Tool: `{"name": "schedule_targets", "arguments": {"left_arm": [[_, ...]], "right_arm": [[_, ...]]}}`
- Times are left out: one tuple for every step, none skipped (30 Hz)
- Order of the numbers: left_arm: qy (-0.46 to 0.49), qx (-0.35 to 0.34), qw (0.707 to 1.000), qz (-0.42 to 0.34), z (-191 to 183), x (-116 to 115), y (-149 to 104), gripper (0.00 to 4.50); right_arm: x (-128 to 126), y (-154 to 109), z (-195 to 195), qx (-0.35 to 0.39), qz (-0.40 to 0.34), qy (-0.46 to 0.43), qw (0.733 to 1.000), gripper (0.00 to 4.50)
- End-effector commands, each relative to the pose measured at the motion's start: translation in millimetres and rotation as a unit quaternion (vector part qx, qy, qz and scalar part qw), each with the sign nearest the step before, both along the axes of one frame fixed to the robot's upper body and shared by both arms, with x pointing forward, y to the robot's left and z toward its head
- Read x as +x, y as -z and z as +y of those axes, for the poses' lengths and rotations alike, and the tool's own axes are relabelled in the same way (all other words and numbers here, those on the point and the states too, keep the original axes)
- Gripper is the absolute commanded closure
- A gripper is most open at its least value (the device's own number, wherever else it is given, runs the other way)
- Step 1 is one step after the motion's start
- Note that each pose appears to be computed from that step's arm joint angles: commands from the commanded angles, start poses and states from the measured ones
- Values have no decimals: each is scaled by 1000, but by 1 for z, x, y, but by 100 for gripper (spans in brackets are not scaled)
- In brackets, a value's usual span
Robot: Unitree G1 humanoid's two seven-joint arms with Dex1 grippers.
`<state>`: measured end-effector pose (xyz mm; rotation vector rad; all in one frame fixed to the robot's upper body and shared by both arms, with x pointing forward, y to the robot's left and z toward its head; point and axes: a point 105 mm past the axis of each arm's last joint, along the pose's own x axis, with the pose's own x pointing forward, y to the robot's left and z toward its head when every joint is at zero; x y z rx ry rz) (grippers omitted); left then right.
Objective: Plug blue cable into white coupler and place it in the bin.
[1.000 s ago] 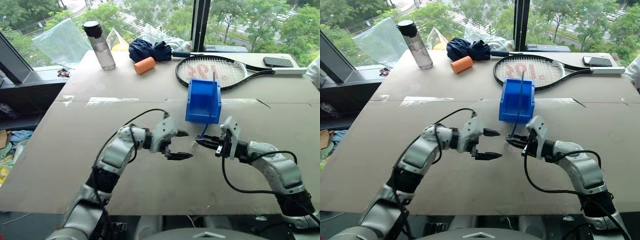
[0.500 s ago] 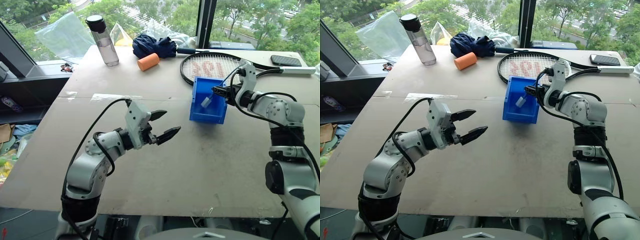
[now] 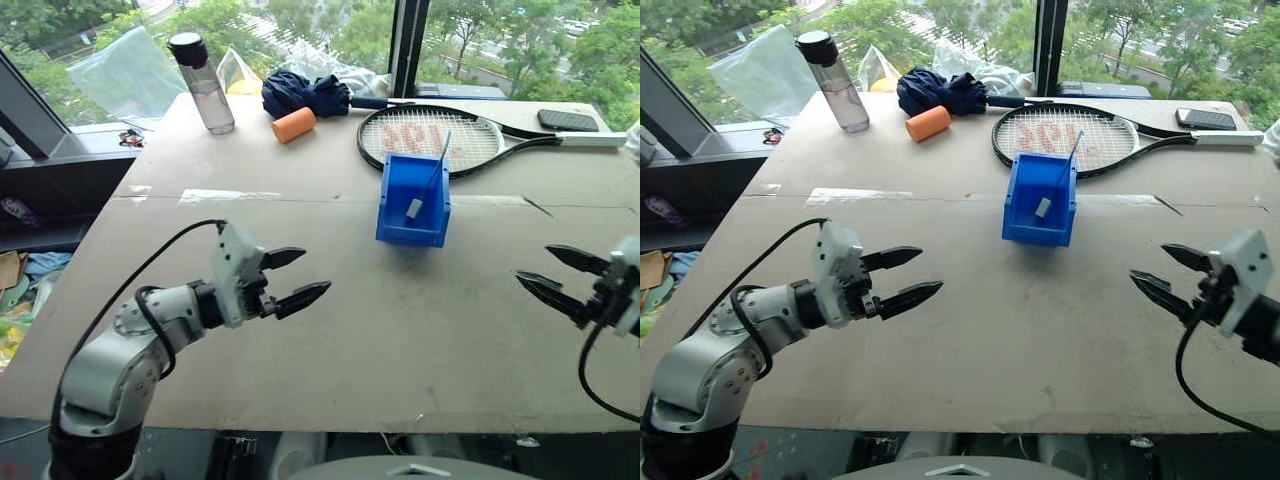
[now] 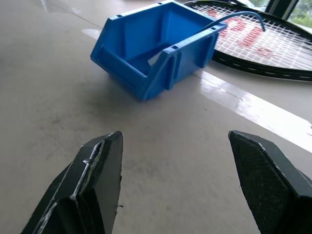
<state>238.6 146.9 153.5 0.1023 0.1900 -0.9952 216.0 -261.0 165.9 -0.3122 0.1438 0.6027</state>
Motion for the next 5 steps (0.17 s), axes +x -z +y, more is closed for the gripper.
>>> {"name": "schedule_targets", "arguments": {"left_arm": [[8,16,1000,7,13,-16,1,39],[3,20,1000,15,18,-19,4,39],[-1,25,999,20,22,-20,7,39],[-4,29,999,25,26,-22,9,39],[-5,33,999,28,27,-22,11,39]], "right_arm": [[-30,2,-15,-64,-11,-7,998,107],[-39,8,-21,-78,1,-5,997,107],[-48,12,-26,-87,11,-2,996,107],[-55,15,-30,-90,17,3,996,107],[-60,17,-33,-88,22,7,996,107]]}}
